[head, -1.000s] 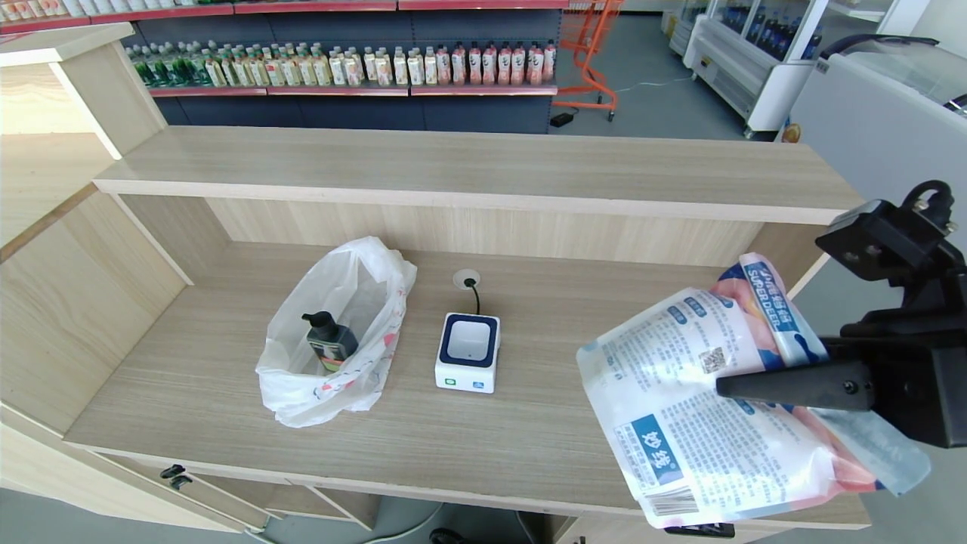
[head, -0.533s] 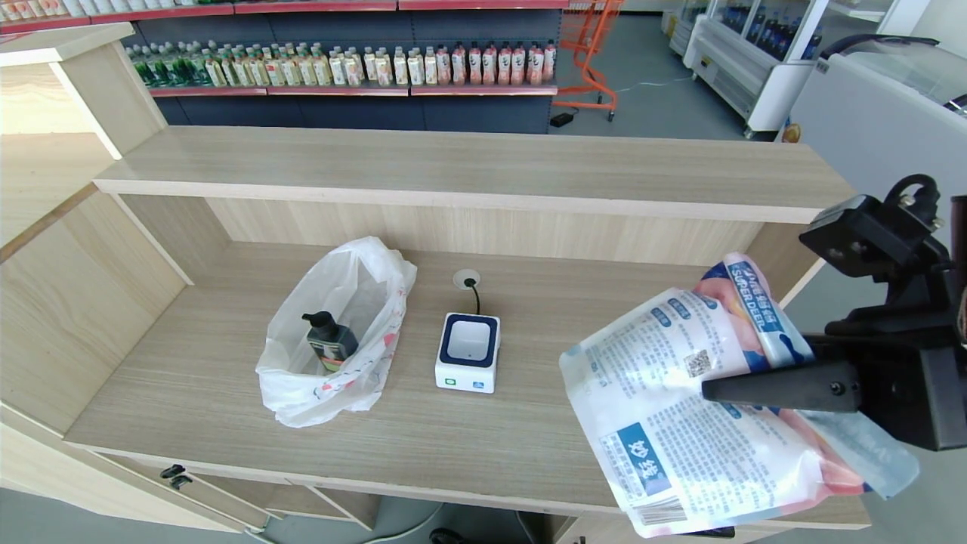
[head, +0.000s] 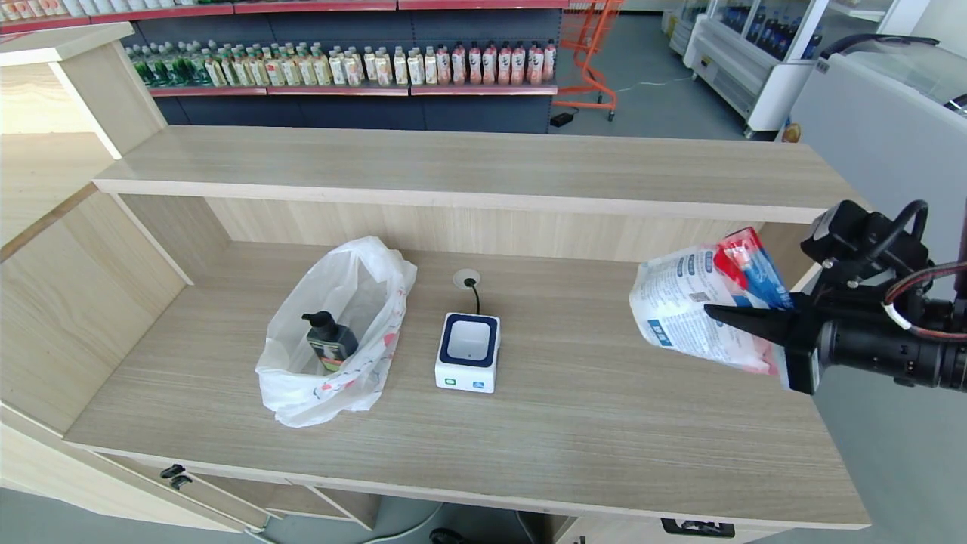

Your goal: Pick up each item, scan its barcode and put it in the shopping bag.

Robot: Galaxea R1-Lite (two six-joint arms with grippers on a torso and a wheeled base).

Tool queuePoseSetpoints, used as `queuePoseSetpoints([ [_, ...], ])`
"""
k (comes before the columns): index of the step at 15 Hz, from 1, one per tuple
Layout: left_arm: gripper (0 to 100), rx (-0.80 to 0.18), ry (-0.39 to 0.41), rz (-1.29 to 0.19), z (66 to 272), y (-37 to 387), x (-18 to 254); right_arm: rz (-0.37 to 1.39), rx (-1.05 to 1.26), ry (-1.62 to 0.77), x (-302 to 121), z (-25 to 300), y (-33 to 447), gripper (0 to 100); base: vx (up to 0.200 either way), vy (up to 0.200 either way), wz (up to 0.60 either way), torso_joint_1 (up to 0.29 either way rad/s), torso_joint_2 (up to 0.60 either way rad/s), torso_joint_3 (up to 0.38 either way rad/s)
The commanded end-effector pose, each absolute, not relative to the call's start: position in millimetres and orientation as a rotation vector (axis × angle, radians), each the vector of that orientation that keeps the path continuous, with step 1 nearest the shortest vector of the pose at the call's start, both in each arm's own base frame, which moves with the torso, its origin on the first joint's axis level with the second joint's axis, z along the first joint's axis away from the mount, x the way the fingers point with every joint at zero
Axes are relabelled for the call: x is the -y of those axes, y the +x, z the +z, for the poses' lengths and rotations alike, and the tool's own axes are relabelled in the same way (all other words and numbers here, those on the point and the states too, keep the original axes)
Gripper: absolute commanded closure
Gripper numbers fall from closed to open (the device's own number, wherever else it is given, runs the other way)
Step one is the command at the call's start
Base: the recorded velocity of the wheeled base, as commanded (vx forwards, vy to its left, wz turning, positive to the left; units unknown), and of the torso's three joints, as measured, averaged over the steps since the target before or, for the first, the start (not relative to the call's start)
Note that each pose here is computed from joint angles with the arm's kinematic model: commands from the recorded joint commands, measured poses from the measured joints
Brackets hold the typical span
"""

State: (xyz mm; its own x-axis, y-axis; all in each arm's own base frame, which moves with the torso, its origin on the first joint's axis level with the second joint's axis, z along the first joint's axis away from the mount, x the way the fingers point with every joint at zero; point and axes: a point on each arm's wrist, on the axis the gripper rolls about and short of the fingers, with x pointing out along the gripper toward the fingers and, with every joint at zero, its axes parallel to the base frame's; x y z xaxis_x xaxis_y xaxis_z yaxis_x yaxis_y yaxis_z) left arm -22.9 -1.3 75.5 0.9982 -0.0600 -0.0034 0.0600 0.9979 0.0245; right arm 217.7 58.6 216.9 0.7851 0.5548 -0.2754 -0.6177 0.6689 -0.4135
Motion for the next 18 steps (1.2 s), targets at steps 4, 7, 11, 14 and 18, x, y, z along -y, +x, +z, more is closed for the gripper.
queuePoseSetpoints([
  [4, 0, -0.002, 0.024, -0.060, 75.4, -23.0, 1.3, 0.586, -0.147, -0.620, -49.8, 206.7, 203.9, 100, 0.000, 0.000, 0.00, 0.000, 0.00, 0.000],
  [7, 0, -0.002, 0.026, -0.061, 75.4, -23.0, 1.3, 0.559, -0.126, -0.623, -46.4, 212.7, 198.9, 100, 0.000, 0.000, 0.00, 0.000, 0.00, 0.000],
  [11, 0, -0.004, 0.026, -0.061, 75.5, -22.8, 1.3, 0.587, -0.119, -0.613, -48.8, 212.2, 196.4, 100, 0.000, 0.050, 0.00, 0.001, 0.00, 0.001],
  [14, 0, -0.004, 0.026, -0.060, 75.5, -22.8, 1.3, 0.638, -0.141, -0.514, -59.5, 210.9, 196.0, 100, 0.000, 0.200, 0.00, 0.001, 0.00, 0.002],
  [18, 0, -0.005, 0.026, -0.060, 75.0, -22.7, 1.3, 0.658, -0.165, -0.464, -64.9, 208.9, 198.8, 100, 0.000, 0.200, 0.00, 0.010, 0.00, 0.005],
])
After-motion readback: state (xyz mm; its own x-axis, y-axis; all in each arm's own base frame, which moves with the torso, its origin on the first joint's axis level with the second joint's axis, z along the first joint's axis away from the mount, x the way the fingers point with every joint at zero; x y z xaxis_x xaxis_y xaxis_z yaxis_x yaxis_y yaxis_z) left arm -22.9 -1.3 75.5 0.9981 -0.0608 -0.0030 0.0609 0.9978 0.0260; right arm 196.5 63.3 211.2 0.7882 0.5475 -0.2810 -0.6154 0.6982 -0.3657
